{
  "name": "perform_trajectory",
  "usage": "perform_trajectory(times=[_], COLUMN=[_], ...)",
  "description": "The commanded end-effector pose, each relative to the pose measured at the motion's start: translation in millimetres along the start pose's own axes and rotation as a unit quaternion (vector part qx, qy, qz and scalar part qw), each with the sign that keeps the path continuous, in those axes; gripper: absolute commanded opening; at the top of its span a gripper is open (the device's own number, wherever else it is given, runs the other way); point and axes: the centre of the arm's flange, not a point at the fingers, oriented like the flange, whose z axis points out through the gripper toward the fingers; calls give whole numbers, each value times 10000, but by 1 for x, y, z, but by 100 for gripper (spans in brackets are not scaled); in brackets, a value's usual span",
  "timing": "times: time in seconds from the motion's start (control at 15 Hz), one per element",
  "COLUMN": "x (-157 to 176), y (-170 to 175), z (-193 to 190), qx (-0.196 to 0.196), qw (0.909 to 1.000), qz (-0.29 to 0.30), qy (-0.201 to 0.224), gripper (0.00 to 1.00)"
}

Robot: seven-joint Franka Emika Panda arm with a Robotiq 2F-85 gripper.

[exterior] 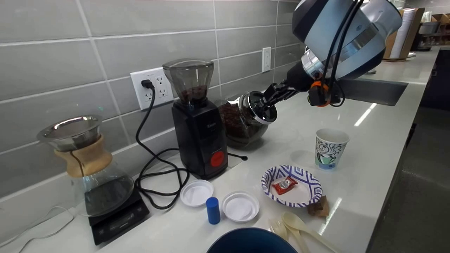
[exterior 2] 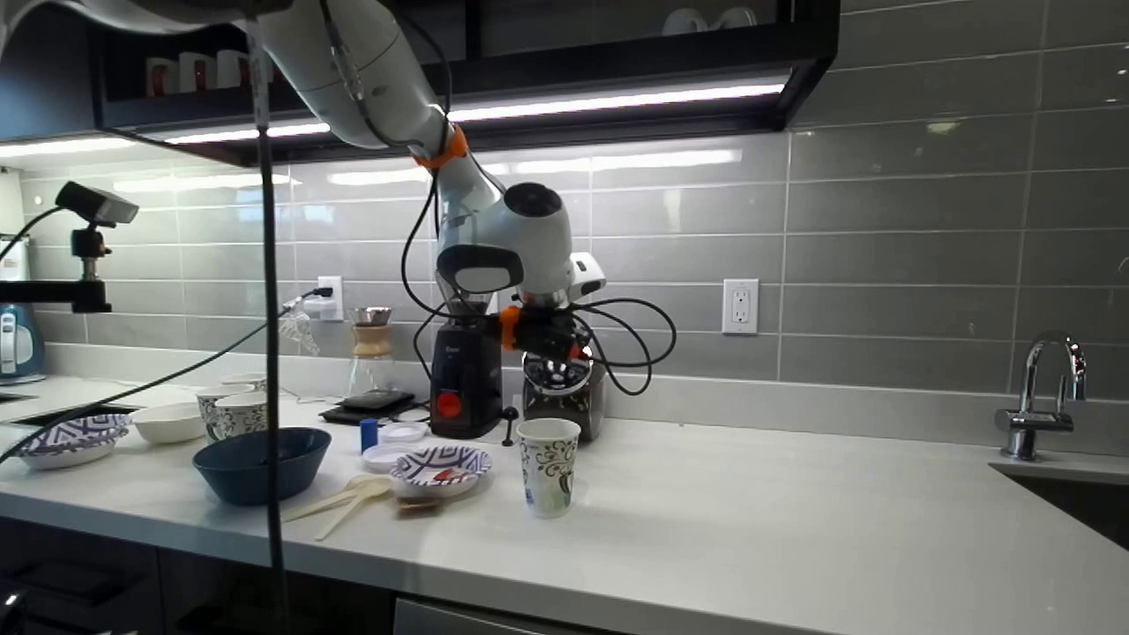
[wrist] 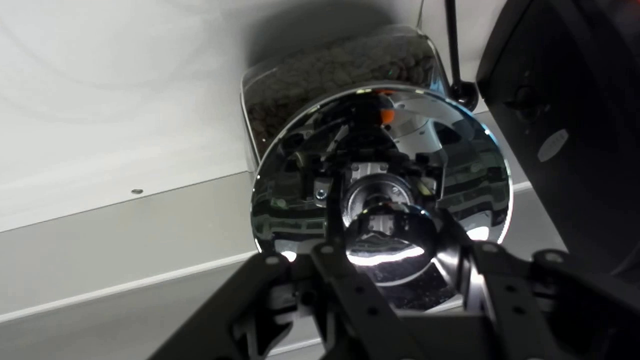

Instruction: Put the lid on the jar

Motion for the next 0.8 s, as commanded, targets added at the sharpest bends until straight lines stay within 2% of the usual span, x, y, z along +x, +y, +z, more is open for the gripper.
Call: perform_trajectory(times=[0.0,0.73], x=[7,15], y=[0,-7], z=[12,29], qx=[20,37], qw=[9999,9998], qz=[-14,-26], qy=[140,208], gripper=[21,21])
